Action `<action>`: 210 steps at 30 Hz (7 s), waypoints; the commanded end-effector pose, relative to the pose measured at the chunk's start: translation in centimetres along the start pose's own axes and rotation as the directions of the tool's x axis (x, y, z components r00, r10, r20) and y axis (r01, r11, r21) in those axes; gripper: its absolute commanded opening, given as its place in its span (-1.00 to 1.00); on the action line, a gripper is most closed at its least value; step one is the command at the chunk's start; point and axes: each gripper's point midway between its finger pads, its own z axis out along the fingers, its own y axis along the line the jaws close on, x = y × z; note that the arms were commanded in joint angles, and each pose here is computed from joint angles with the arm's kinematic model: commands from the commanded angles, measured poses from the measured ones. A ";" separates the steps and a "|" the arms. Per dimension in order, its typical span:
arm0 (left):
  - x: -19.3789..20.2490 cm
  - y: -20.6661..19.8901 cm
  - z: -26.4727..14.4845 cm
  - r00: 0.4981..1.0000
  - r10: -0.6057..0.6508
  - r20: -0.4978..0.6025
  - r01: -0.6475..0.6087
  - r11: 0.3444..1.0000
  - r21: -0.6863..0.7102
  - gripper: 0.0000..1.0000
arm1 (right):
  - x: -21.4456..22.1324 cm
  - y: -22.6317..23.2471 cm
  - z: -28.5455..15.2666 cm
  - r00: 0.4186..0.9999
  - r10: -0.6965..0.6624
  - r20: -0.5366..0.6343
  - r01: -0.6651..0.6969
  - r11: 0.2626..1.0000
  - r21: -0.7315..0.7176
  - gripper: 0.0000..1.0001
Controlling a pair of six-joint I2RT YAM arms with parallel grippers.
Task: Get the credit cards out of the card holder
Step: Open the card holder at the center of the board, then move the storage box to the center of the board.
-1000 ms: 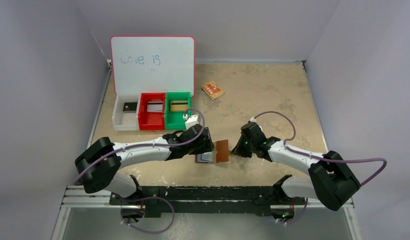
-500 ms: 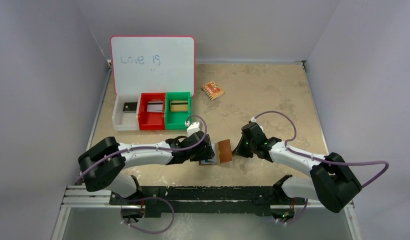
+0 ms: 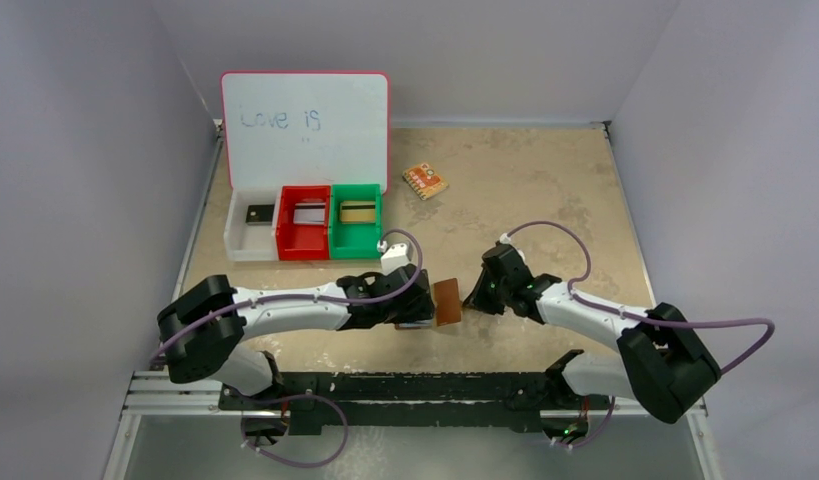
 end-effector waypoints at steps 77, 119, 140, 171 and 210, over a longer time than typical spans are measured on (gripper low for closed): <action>3.8 -7.9 -0.8 0.989 0.144 -0.038 -0.123 0.935 0.333 0.01 | 3.7 7.2 -2.2 0.950 -0.273 -0.154 0.130 0.790 -0.599 -0.25; -6.7 3.7 -3.6 0.980 0.003 0.200 0.020 0.994 -0.110 0.28 | 3.2 4.8 -1.5 0.966 -0.230 -0.117 0.147 0.861 -0.486 -0.17; -19.6 6.0 -4.5 0.935 0.043 0.353 0.039 0.974 -0.222 0.74 | -2.1 8.7 -7.5 0.966 -0.245 0.086 0.256 0.837 -0.483 0.36; -23.0 0.2 7.9 0.992 0.038 0.121 -0.039 0.999 0.004 0.62 | -1.8 6.2 -6.9 0.974 -0.218 0.059 0.224 0.898 -0.378 0.39; -24.9 -9.5 -1.6 0.950 0.117 0.288 -0.143 0.987 0.071 0.72 | -2.4 8.6 -12.5 0.972 -0.166 0.169 0.231 0.817 -0.528 0.41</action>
